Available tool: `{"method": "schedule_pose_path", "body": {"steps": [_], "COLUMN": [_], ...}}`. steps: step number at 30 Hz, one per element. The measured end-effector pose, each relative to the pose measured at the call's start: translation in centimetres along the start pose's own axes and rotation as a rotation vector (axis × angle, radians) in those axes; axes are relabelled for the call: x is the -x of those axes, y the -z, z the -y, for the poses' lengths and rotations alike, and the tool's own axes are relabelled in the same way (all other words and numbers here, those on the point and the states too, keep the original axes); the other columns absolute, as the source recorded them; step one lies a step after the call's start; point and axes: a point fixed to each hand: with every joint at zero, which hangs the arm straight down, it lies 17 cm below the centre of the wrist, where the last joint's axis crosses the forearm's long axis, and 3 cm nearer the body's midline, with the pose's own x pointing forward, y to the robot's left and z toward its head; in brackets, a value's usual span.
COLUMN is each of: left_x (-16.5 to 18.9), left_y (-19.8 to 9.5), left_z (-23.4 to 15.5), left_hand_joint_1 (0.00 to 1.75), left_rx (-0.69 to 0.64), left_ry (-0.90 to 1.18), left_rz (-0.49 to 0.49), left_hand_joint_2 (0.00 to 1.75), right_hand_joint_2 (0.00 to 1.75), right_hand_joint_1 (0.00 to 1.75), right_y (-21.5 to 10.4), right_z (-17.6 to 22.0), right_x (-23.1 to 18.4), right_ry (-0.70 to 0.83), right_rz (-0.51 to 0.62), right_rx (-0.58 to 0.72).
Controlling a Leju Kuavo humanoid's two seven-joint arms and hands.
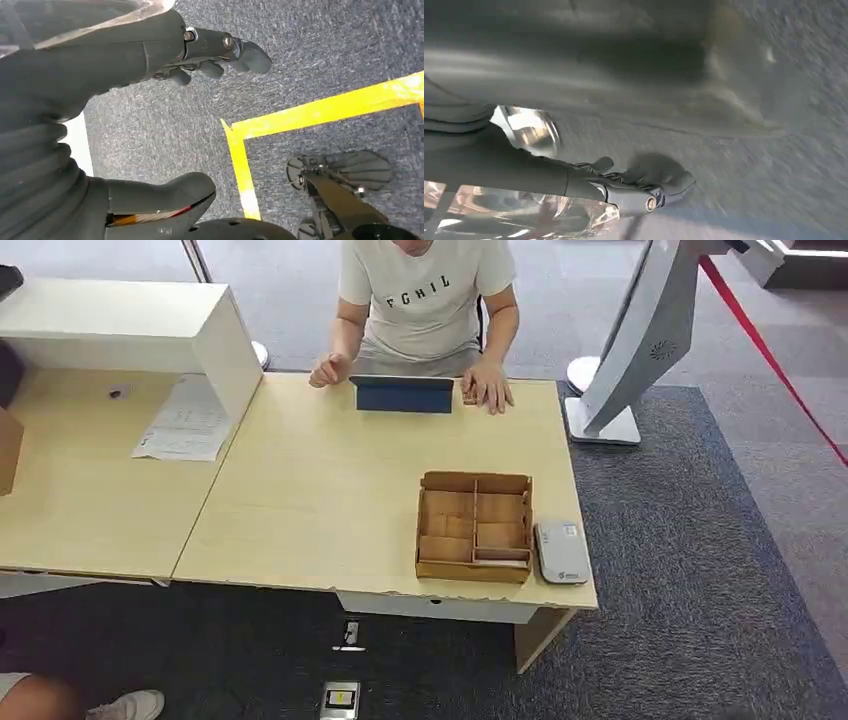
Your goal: Pass the card to the sensor for recognition and then transmit it.
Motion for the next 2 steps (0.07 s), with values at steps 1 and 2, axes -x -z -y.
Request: {"method": "schedule_pose_path", "body": {"steps": [1, 2], "left_x": [-0.1, -0.1], "left_y": [0.0, 0.0], "left_z": [0.0, 0.1], "left_hand_joint_1": [0.0, 0.0], "left_rx": [0.0, -0.001], "left_ry": [-0.002, -0.004], "left_rz": [0.003, 0.005], "left_hand_joint_2": [1.75, 1.75], "right_hand_joint_2": [0.0, 0.0], "right_hand_joint_1": [0.0, 0.0], "right_y": [-0.3, -0.7], "right_z": [-1.1, -2.3], "right_x": [0.7, 1.2], "right_ry": [0.03, 0.059], "right_rz": [-0.026, -0.047], "right_rx": [-0.021, -0.04]}}
